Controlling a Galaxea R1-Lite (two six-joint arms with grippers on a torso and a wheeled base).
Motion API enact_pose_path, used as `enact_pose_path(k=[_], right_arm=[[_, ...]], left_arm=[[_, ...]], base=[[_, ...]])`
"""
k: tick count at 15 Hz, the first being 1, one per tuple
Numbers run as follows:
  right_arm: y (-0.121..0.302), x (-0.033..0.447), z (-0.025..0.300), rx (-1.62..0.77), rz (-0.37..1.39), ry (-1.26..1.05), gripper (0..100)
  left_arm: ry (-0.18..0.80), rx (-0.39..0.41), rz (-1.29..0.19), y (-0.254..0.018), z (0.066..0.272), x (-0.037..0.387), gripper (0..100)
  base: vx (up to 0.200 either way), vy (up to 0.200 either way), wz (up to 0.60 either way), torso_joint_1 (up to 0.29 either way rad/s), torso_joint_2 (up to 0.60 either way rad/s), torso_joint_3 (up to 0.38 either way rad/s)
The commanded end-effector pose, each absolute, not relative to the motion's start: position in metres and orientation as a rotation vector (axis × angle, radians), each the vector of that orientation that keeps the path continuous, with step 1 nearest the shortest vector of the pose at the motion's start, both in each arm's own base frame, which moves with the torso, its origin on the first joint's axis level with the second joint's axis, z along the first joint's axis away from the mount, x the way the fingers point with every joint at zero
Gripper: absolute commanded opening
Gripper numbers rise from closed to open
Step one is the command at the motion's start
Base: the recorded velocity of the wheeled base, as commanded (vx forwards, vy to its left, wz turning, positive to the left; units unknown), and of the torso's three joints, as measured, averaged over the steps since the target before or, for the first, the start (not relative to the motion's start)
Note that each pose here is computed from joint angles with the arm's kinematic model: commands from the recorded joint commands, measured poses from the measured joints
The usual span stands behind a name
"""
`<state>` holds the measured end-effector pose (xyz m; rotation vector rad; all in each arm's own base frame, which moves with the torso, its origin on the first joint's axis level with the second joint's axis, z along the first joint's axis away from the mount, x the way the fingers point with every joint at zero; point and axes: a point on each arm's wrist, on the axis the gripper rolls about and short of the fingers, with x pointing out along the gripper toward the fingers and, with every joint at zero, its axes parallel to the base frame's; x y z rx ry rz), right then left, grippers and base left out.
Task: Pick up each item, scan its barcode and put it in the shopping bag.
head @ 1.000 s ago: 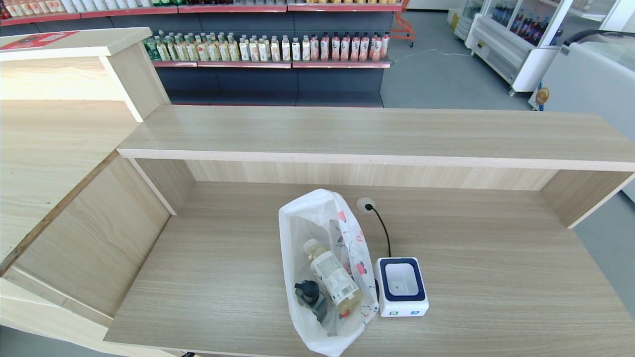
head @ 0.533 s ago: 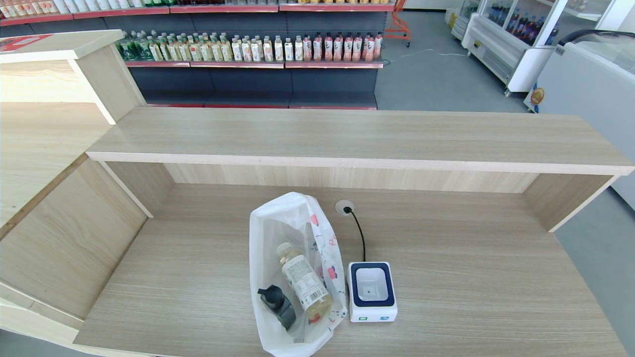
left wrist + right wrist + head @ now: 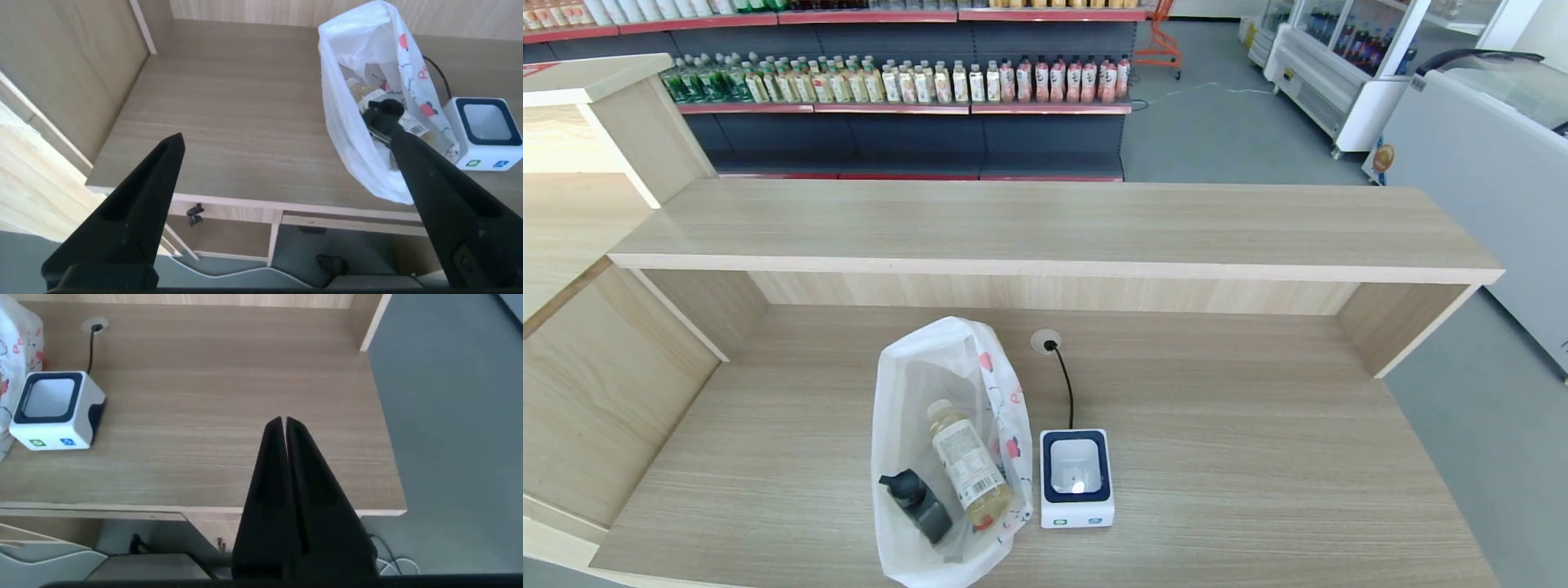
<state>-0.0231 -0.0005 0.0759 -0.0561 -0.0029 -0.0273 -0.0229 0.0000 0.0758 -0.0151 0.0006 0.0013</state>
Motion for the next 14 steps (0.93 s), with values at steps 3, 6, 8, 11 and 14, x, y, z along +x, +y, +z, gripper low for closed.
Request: enact_pose_path(k=[3, 6, 8, 11, 14], right_arm=[[-0.0006, -0.0229, 0.0759, -0.051, -0.026, -0.001, 0], [-0.0006, -0.0229, 0.0759, -0.051, -0.026, -0.001, 0], [-0.0006, -0.0229, 0.0759, -0.051, -0.026, -0.001, 0], [-0.0006, -0.0229, 0.0759, -0.049, -0.026, -0.001, 0], [-0.0006, -0.0229, 0.0759, -0.049, -0.026, -0.001, 0]], left_arm=[[0.0, -0.014, 0.002, -0.0001, 0.0757, -0.0229, 100], [0.0, -0.014, 0.002, -0.0001, 0.0757, -0.0229, 100], [0.0, -0.014, 0.002, -0.0001, 0.0757, -0.0229, 100], [0.0, -0.014, 0.002, -0.0001, 0.0757, -0.0229, 100], [0.0, -0.014, 0.002, -0.0001, 0.0757, -0.0229, 100]], base=[[0.0, 0.0, 0.0, 0.0, 0.0, 0.0], [0.0, 0.0, 0.0, 0.0, 0.0, 0.0], [0.0, 0.0, 0.0, 0.0, 0.0, 0.0], [0.0, 0.0, 0.0, 0.0, 0.0, 0.0], [0.0, 0.0, 0.0, 0.0, 0.0, 0.0]])
